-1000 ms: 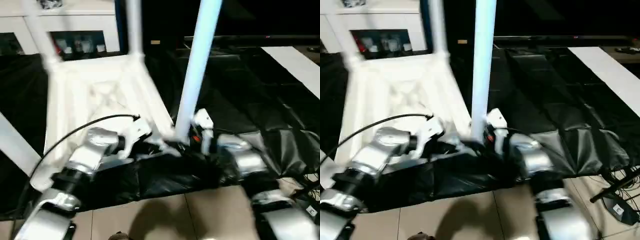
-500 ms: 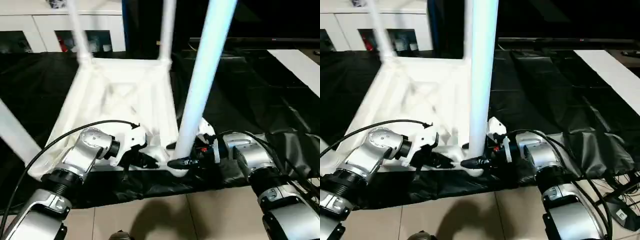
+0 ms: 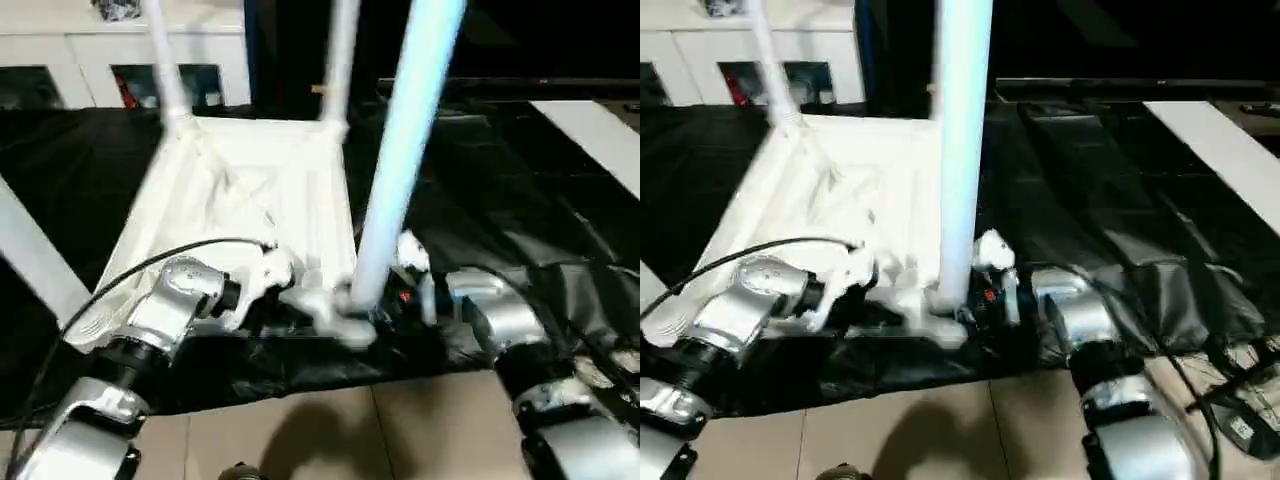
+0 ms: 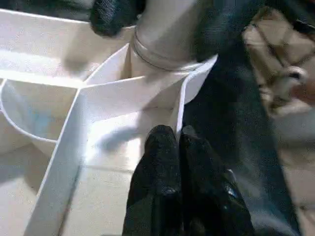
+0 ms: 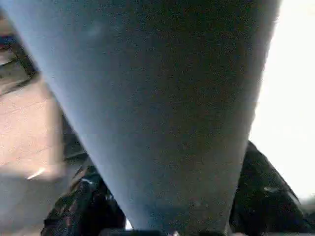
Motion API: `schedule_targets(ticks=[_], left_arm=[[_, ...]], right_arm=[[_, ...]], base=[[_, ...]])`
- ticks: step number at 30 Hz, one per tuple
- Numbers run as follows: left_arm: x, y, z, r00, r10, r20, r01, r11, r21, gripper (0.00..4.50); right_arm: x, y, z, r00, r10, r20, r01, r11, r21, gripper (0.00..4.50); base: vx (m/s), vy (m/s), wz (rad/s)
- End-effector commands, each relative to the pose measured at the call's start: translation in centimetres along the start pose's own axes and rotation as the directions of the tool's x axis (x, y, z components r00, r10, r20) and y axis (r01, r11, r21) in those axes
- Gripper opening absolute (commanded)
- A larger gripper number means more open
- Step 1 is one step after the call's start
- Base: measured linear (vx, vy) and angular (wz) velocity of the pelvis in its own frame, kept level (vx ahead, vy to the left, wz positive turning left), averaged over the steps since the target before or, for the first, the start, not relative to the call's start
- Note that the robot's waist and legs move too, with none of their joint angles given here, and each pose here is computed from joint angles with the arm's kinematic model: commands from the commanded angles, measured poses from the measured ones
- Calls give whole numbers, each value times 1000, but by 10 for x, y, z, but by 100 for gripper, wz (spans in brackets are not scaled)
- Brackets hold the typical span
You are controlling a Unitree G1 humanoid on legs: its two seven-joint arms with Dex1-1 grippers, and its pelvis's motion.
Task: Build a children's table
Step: Rotate leg to tighten
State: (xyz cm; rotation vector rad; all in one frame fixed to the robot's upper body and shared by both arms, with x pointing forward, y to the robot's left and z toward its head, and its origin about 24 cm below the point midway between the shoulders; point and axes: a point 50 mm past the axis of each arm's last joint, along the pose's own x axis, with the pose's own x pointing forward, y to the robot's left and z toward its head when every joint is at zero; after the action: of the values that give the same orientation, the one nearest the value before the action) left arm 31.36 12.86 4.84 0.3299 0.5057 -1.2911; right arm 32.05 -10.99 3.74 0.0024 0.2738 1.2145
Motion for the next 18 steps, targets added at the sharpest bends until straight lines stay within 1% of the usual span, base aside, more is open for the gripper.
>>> schedule_targets(ticks=[1, 4, 6, 9, 10, 11, 12, 14, 16, 17, 18], left_arm=[[11, 5, 13, 992, 116, 46, -116, 993, -23, 0], [15, 5, 15, 987, 150, 55, -149, 988, -29, 0], [21, 2, 19, 982, 168, 83, -167, 986, -23, 0], [25, -2, 19, 984, 151, 98, -153, 988, 6, 0], [26, -3, 19, 986, 130, 105, -134, 990, 32, 0], [26, -5, 19, 988, 116, 106, -122, 991, 58, 0], [25, -5, 18, 988, 112, 104, -120, 990, 69, 0], [23, -4, 16, 991, 103, 87, -112, 989, 98, 0], [21, -3, 14, 991, 101, 83, -110, 988, 105, 0], [20, -2, 15, 991, 98, 88, -107, 988, 110, 0], [19, -2, 15, 991, 96, 91, -106, 988, 114, 0]], right_arm=[[19, 7, -19, 994, -106, -30, 109, 990, 87, 214], [22, 4, -22, 976, -214, -22, 216, 969, 122, 207], [29, 3, -22, 941, -338, 6, 331, 926, 183, 205], [34, 3, -19, 910, -412, 37, 397, 894, 209, 204], [34, 2, -17, 903, -427, 45, 413, 893, 179, 204], [34, 2, -14, 899, -434, 59, 421, 894, 153, 260], [34, 1, -13, 900, -431, 69, 419, 897, 144, 274], [32, 0, -8, 903, -418, 96, 403, 904, 145, 282], [29, -1, -7, 912, -402, 83, 394, 913, 103, 307], [27, -1, -7, 914, -400, 73, 395, 916, 68, 316], [24, -2, -6, 915, -397, 67, 395, 918, 40, 316]], base=[[0, 0, 0], [0, 0, 0], [0, 0, 0], [0, 0, 0], [0, 0, 0], [0, 0, 0], [0, 0, 0], [0, 0, 0], [0, 0, 0], [0, 0, 0], [0, 0, 0]])
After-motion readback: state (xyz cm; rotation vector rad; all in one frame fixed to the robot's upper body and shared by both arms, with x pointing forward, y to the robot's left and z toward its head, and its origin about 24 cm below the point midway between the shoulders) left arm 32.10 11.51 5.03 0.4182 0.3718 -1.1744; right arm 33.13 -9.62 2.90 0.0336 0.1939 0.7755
